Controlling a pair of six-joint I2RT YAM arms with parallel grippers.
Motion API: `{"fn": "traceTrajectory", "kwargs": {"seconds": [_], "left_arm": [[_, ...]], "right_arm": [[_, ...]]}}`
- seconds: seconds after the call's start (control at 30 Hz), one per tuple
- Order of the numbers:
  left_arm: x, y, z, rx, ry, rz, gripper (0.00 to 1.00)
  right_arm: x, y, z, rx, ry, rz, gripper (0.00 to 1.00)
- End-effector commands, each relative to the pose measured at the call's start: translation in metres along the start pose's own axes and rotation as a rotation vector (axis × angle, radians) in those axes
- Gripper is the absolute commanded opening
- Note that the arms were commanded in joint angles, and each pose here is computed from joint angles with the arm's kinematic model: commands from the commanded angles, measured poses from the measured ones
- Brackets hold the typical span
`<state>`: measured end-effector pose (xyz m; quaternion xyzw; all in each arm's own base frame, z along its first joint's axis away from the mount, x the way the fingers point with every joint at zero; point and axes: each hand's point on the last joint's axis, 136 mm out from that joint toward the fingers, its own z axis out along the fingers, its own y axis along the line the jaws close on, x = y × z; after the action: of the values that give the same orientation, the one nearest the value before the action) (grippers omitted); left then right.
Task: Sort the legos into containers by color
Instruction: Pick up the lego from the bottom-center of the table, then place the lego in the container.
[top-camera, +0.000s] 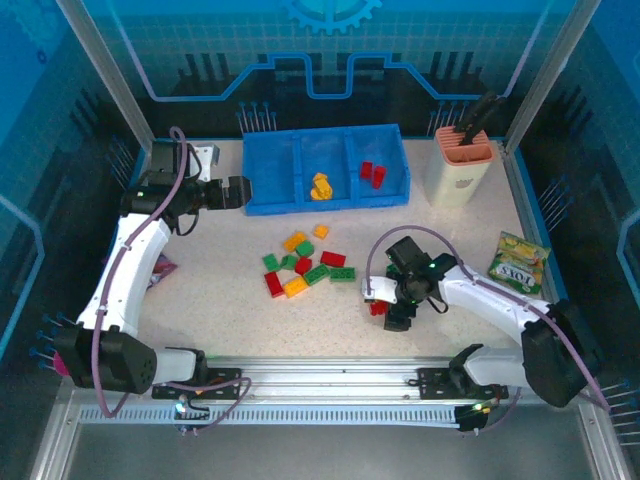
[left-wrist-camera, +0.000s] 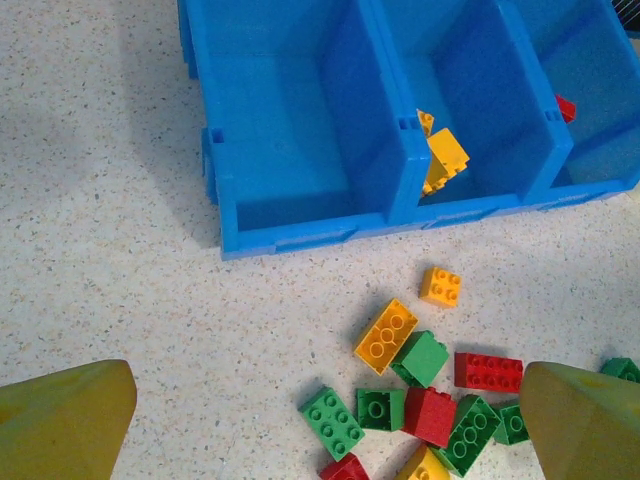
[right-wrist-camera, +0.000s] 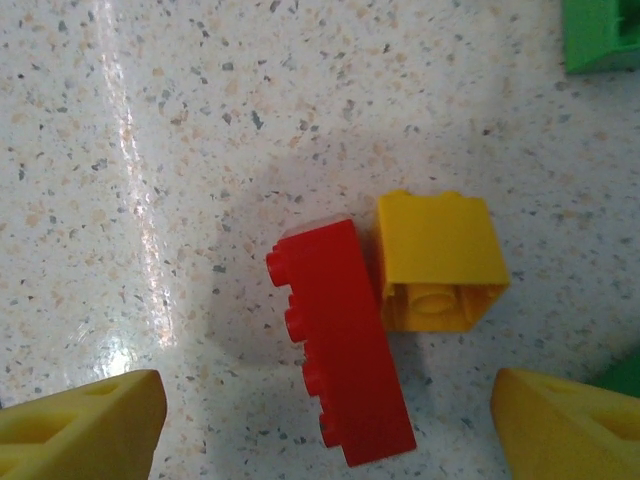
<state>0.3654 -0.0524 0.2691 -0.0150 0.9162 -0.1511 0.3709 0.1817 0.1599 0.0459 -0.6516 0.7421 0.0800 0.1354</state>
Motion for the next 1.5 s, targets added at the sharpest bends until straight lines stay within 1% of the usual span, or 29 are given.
{"fn": "traceTrajectory", "kwargs": {"seconds": [0.0,0.1,0.2,0.23,0.3,0.33,0.4,0.53,0.6,0.7,0.8,0.87,0.93,1.03,1.1,1.23,1.37,1.47], "left_arm": [[0.002,0.002,0.001,0.009,0.014,0.01,1.0],[0.003,0.002,0.003,0.011,0.018,0.008,1.0],[0.004,0.001,0.004,0.019,0.021,0.007,0.99],[0.003,0.001,0.004,0.018,0.018,0.007,0.99],[0.003,0.001,0.004,0.018,0.016,0.009,0.99],[0.004,0.001,0.004,0.017,0.019,0.009,0.99],[0.004,0.001,0.005,0.018,0.021,0.008,0.99],[0.004,0.001,0.005,0.017,0.02,0.01,0.99],[0.003,0.001,0.005,0.017,0.019,0.008,0.99],[0.003,0.0,0.006,0.024,0.023,0.006,0.99],[0.003,-0.002,0.004,0.035,0.019,0.006,0.99],[0.0,-0.005,0.001,0.051,0.008,0.002,0.99],[-0.003,-0.008,-0.003,0.069,-0.003,-0.006,0.99],[-0.006,-0.008,-0.005,0.08,-0.016,-0.014,0.99],[-0.006,-0.007,-0.005,0.078,-0.016,-0.017,0.99],[-0.005,-0.006,-0.004,0.074,-0.013,-0.018,0.99],[-0.005,-0.004,-0.005,0.068,-0.017,-0.019,0.99],[-0.007,-0.005,-0.006,0.074,-0.023,-0.021,0.99]], "right_arm": [[-0.002,0.001,0.007,-0.001,0.025,-0.051,0.78],[0.001,0.004,0.014,0.002,0.051,-0.07,0.66],[0.007,0.007,0.022,0.001,0.093,-0.115,0.5],[0.008,0.006,0.023,0.007,0.102,-0.122,0.46],[0.008,0.005,0.024,0.012,0.11,-0.122,0.44],[0.01,0.004,0.024,0.013,0.117,-0.122,0.41],[0.012,0.004,0.024,0.02,0.129,-0.132,0.31],[0.016,0.001,0.011,0.043,0.147,-0.133,0.17],[0.011,-0.009,-0.006,0.074,0.117,-0.083,0.12],[-0.001,-0.042,-0.04,0.18,0.016,0.031,0.11],[-0.013,-0.088,-0.072,0.345,-0.073,0.098,0.13],[-0.022,-0.128,-0.094,0.477,-0.12,0.139,0.13],[-0.03,-0.165,-0.11,0.576,-0.147,0.171,0.14],[-0.043,-0.214,-0.123,0.664,-0.182,0.201,0.12],[-0.049,-0.247,-0.125,0.707,-0.19,0.227,0.12],[-0.054,-0.305,-0.108,0.73,-0.172,0.261,0.11],[-0.067,-0.341,-0.086,0.729,-0.191,0.23,0.11],[-0.067,-0.362,-0.067,0.716,-0.147,0.214,0.12]]}}
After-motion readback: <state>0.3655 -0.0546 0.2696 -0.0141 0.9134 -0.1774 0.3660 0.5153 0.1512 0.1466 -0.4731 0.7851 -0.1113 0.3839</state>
